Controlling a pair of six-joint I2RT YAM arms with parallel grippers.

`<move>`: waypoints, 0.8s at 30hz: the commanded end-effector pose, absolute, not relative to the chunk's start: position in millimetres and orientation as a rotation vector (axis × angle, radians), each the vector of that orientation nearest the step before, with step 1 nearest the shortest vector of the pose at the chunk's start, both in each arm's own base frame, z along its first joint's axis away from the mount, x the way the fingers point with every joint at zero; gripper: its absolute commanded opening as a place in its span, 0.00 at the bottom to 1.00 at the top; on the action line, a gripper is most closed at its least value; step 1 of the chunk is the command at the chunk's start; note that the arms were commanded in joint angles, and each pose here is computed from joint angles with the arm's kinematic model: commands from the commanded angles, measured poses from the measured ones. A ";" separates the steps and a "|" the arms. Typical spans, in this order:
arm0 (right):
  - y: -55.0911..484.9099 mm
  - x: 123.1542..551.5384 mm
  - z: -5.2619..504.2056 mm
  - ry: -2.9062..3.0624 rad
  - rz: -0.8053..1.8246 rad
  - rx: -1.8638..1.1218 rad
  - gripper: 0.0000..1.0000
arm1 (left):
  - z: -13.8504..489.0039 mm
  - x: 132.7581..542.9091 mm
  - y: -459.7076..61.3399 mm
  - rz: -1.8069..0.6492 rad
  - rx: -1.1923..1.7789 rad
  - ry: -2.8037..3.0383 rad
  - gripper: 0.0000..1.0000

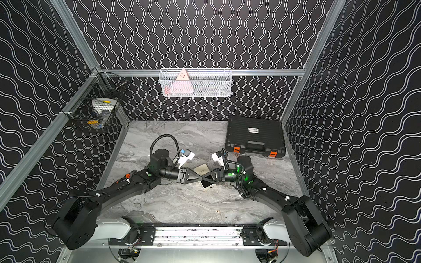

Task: Place the earrings into the drawer-style jewelry box
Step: Pick up the earring from the center of the board.

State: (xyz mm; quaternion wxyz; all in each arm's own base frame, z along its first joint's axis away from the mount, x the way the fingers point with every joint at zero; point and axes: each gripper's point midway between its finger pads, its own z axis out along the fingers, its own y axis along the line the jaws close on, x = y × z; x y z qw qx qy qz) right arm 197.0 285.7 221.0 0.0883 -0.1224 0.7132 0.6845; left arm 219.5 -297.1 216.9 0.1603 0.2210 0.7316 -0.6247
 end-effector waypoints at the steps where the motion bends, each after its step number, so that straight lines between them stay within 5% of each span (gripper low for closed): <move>1: 285.6 196.5 221.4 2.116 2.031 -0.375 0.00 | 221.7 220.8 -297.0 -1.777 0.645 2.072 0.33; 13: 287.9 195.7 216.0 2.137 2.021 -0.376 0.00 | 216.7 222.8 -296.2 -1.748 0.629 2.119 0.07; 17: 287.2 195.6 215.9 2.143 2.011 -0.373 0.11 | 212.1 222.4 -294.5 -1.723 0.623 2.149 0.01; 21: 284.0 193.9 215.3 2.159 1.994 -0.366 0.35 | 204.1 222.5 -292.0 -1.684 0.610 2.198 0.00; 24: 276.6 193.3 210.8 2.192 1.950 -0.341 0.40 | 195.3 223.0 -289.4 -1.652 0.581 2.249 0.00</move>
